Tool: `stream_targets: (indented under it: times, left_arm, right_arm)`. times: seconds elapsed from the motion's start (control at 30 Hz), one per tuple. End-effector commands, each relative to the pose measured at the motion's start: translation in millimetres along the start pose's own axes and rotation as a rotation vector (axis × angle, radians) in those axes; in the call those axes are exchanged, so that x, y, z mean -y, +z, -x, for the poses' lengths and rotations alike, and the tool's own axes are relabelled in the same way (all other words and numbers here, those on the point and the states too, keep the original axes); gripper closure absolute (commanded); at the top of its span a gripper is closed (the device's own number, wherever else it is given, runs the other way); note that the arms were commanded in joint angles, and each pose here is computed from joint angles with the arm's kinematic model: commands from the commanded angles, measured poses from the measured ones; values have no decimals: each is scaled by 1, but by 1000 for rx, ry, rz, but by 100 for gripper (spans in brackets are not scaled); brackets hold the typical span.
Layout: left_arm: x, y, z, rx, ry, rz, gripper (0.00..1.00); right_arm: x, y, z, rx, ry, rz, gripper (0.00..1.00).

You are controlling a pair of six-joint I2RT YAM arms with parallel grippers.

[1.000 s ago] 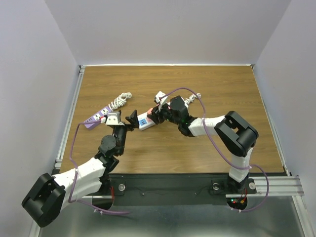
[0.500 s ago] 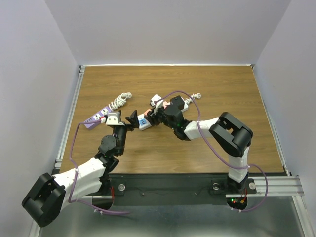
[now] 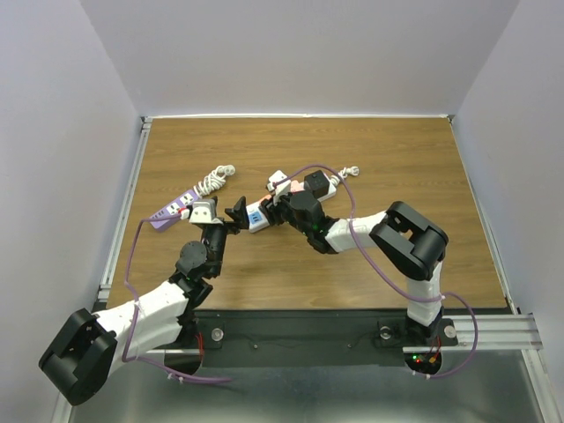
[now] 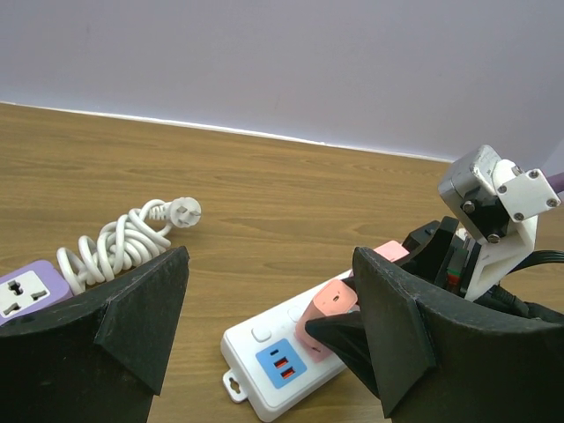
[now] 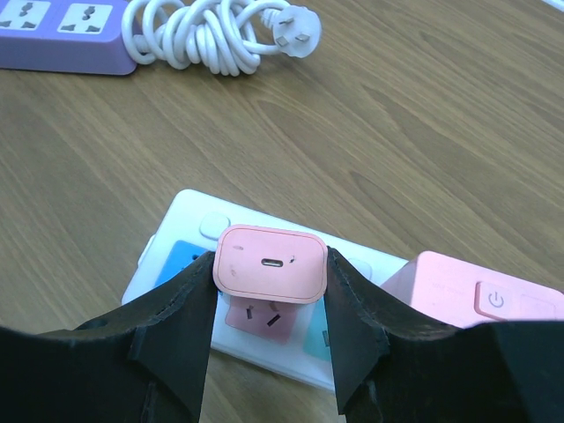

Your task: Insert the plug

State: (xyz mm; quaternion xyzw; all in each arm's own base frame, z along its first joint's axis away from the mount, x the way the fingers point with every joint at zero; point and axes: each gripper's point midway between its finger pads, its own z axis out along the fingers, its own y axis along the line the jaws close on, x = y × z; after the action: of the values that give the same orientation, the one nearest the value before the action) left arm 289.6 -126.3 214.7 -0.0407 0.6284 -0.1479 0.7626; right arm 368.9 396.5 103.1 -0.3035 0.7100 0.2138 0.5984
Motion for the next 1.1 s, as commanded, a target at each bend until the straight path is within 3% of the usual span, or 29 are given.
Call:
stream_targets:
  times: [0.0,1.07]
  left_arm:
    - [2,2,17,56,-29,0,14]
    - [0,-3,23,76,-50,-7,14]
  right_arm:
    - [14,7,22,72,0,-82,99]
    - [6,10,3,38,39,-145,99]
